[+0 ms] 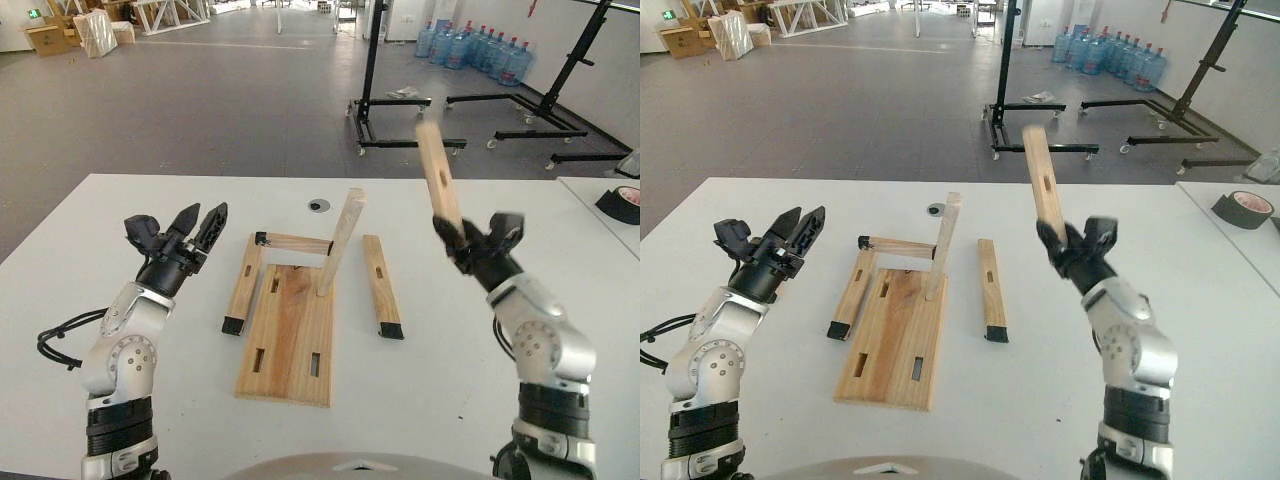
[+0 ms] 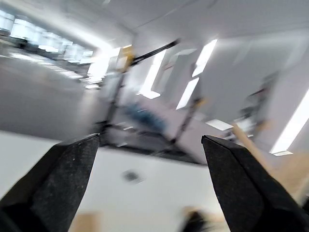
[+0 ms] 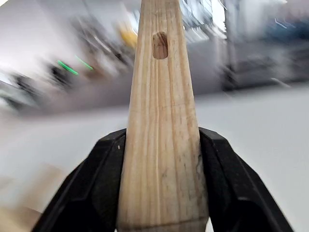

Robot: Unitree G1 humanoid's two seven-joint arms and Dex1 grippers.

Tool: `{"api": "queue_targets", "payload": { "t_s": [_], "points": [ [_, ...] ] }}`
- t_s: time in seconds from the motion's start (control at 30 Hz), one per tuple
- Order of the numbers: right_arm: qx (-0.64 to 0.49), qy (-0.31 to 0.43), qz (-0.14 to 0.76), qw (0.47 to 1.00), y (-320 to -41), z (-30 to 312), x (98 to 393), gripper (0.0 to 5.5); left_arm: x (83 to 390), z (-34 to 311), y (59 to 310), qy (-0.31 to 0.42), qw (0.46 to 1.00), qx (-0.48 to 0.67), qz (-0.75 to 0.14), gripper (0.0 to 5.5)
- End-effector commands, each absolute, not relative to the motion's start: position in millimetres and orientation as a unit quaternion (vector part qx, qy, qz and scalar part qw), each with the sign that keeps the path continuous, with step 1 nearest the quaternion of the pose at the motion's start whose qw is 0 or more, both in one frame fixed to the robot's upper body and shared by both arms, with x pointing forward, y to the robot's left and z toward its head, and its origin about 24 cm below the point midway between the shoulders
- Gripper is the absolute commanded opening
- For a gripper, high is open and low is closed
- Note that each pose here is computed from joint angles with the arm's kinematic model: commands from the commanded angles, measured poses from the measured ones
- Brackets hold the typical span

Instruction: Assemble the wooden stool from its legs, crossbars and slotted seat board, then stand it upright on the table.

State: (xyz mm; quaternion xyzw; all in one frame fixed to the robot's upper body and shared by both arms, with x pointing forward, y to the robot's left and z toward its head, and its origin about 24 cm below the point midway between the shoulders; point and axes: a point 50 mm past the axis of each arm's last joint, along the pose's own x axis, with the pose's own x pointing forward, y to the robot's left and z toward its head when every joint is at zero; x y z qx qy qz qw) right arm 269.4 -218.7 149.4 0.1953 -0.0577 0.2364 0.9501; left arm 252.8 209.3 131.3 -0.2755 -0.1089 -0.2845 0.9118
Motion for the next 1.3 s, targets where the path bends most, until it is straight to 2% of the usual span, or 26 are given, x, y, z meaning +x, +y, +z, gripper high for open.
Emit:
{"api": "queue_targets", "payload": {
  "t_s": [0.03,0.13,0.3,0.43,0.57,0.8,1.13,1.3],
  "points": [
    [0.256,-0.111,0.503,0.818,-178.2,200.6,234.5,2.04,229.5,151.1,192.0,-0.065,0.802,-0.324,-0.498,3.86],
    [0.302,-0.065,0.614,0.726,-152.7,200.6,215.2,2.04,215.7,151.5,183.1,-0.012,0.746,-0.325,-0.581,3.86],
    [0.32,0.024,0.669,0.671,-120.8,173.6,201.3,2.04,210.3,160.4,176.0,-0.005,0.704,-0.341,-0.623,3.86],
    [0.311,0.061,0.676,0.665,-105.8,153.5,194.5,2.04,198.2,162.6,171.0,0.007,0.671,-0.346,-0.656,3.86],
    [0.299,0.073,0.669,0.676,-102.0,143.2,195.4,2.04,197.7,168.4,171.3,-0.005,0.666,-0.364,-0.651,3.86],
    [0.269,0.089,0.66,0.696,-103.6,133.3,196.4,2.04,195.4,168.2,175.3,-0.013,0.676,-0.371,-0.637,3.86],
    [0.263,0.115,0.669,0.686,-111.3,129.4,192.0,2.04,197.2,163.1,178.8,0.006,0.7,-0.351,-0.622,3.86],
    [0.261,0.119,0.666,0.689,-115.2,130.2,194.8,2.04,195.9,162.0,179.0,0.013,0.7,-0.346,-0.624,3.0]
  ]
}}
